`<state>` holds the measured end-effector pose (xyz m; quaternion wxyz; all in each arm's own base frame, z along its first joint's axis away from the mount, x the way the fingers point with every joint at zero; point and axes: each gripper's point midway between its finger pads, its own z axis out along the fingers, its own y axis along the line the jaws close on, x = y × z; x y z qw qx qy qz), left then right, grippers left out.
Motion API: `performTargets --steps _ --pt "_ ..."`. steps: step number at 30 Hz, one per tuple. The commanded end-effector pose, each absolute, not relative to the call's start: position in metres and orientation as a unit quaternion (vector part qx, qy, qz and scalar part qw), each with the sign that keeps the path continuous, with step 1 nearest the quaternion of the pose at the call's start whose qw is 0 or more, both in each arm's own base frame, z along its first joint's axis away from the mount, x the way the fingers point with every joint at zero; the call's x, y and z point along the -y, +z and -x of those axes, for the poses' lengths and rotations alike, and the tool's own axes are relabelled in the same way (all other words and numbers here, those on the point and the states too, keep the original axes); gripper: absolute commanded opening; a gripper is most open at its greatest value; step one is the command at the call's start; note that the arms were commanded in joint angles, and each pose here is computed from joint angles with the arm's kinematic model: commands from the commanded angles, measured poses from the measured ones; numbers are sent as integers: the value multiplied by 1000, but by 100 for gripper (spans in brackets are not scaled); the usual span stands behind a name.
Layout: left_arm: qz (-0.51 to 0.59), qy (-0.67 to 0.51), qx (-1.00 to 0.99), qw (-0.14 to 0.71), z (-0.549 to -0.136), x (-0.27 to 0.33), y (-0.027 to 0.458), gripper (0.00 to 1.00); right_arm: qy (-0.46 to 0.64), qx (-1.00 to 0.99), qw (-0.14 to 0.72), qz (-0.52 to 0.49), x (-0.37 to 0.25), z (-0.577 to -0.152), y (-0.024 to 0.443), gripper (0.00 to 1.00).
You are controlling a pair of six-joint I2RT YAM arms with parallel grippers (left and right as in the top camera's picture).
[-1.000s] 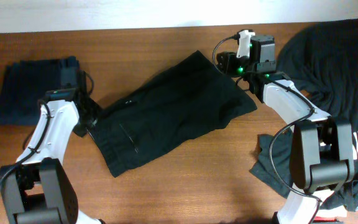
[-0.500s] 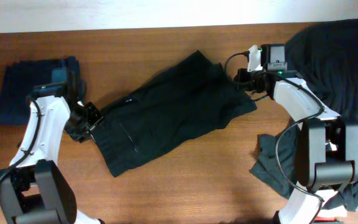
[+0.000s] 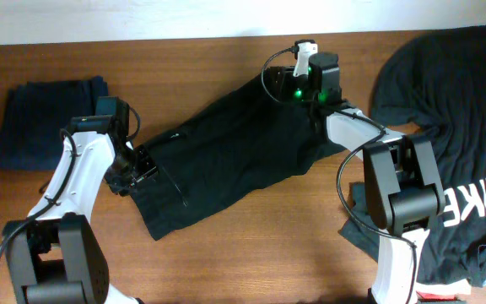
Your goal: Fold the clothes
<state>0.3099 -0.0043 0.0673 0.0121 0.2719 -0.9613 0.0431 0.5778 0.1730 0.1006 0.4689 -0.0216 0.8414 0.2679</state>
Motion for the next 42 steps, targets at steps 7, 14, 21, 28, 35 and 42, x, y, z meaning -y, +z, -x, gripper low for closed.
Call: performTargets --steps 7,14,21,28,35,42 --pt "-265 37 963 14 -309 2 63 60 347 -876 334 -16 -125 -541 135 36" --pt "-285 41 958 -17 -324 0 62 63 173 -978 105 -53 -91 -439 41 32" --pt "-306 29 951 30 -289 2 29 76 39 -997 57 -15 -45 -408 11 32" --pt "-304 40 952 -10 -297 1 3 87 -29 -998 -26 -39 -21 -361 -6 19" --pt "-296 59 953 13 -276 10 -17 46 -46 -997 -35 -50 -11 -358 2 14" --pt "-230 19 973 -26 -293 -6 -10 1 -41 -994 14 -102 25 -384 68 13"
